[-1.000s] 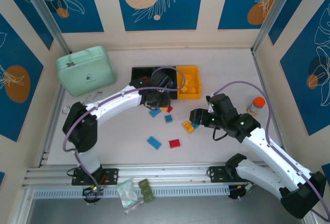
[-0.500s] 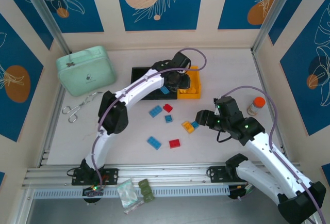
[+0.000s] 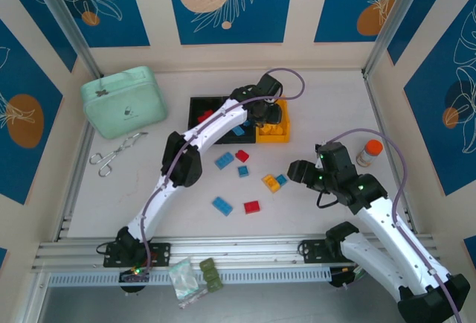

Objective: Sort the legos into containers by color
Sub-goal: Place the lego in the container.

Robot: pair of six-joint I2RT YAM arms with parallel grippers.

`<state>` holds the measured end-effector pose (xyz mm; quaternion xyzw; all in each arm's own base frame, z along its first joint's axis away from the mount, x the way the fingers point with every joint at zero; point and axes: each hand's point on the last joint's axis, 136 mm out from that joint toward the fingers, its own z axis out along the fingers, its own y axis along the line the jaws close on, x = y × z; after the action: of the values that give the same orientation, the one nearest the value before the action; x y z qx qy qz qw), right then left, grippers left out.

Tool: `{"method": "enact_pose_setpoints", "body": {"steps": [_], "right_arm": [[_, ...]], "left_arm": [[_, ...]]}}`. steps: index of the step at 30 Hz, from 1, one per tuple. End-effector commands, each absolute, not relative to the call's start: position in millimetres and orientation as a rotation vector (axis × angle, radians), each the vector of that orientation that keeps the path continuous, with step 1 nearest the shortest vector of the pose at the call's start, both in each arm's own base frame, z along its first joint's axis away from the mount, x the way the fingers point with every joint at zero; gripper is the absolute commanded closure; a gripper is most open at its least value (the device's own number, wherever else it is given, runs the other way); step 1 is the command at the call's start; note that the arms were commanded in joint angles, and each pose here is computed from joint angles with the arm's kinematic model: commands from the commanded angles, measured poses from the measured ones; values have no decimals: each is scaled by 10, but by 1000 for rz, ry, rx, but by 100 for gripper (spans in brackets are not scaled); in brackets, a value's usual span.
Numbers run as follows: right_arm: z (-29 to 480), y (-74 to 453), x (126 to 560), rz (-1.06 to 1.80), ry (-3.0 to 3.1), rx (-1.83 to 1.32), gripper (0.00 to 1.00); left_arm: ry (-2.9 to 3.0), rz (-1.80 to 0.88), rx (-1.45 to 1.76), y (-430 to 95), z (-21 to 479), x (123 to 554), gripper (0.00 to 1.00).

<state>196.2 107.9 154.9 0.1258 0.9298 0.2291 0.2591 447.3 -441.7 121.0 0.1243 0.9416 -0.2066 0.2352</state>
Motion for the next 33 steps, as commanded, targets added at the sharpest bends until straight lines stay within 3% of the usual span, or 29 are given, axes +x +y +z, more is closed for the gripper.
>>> {"method": "enact_pose_setpoints", "body": {"steps": [1,7,11,15,26,33], "right_arm": [[1461,1060,1872,635,2554,364,32],[1443,1043,1876,641,2554,377,32],[1423,1042,1887,652,2554,388,32],[1430,1054,1905,660,2551,387,32],[1447,1108,1938,678,2564,370,32],[1363,1222,1902,662,2637,330,32]], "left_arm": [[2527,-627,339,-4497,1293,4621,71],[2501,-648,328,-4533,1239,4734,69],[2492,-650,324,-4523,1258,4763,50],[2469,-665,329,-4521,1418,4751,41],[2430,-790,388,-4355,2117,4313,39],[2462,-847,448,-3991,2168,3748,38]]}}
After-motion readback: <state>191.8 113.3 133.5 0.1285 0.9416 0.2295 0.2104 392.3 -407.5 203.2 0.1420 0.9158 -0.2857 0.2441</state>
